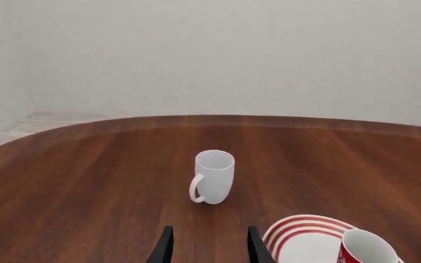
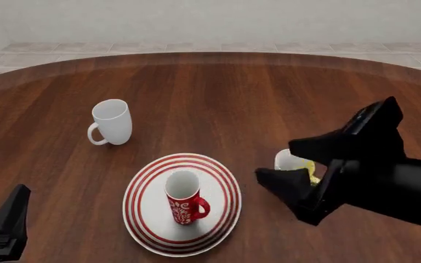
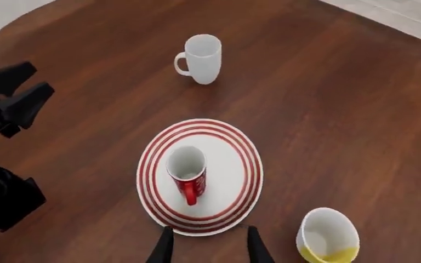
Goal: Pick up the red mug and put it on the plate
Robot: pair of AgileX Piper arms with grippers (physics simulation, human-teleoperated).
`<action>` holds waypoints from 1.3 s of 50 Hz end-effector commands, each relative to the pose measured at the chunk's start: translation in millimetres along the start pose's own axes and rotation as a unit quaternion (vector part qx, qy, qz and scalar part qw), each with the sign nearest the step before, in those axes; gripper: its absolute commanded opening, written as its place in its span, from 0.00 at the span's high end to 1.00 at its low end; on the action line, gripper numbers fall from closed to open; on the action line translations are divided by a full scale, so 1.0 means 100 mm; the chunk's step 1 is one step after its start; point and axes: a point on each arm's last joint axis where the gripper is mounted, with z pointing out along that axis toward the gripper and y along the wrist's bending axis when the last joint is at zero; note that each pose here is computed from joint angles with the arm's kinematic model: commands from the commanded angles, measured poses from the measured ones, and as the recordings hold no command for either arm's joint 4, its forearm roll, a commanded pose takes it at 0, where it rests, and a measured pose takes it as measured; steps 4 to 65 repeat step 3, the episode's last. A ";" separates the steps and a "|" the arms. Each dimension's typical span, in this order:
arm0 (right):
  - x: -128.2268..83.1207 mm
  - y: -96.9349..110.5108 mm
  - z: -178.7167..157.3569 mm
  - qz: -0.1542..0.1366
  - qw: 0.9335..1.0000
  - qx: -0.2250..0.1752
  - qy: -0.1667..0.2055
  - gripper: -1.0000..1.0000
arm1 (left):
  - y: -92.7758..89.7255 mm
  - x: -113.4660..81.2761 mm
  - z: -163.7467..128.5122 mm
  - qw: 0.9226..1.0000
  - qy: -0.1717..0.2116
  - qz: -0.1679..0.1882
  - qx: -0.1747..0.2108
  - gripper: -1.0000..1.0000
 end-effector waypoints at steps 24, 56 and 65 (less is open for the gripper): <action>-0.05 -0.10 -1.03 -0.004 0.994 0.055 -0.091 0.00 | 0.00 0.00 0.00 1.000 0.001 0.003 -0.005 0.00; -0.05 -0.10 -1.03 -0.004 0.994 0.055 -0.091 0.00 | 0.00 0.00 0.00 1.000 0.001 0.003 -0.005 0.00; -0.05 -0.10 -1.03 -0.004 0.994 0.055 -0.091 0.00 | 0.00 0.00 0.00 1.000 0.001 0.003 -0.005 0.00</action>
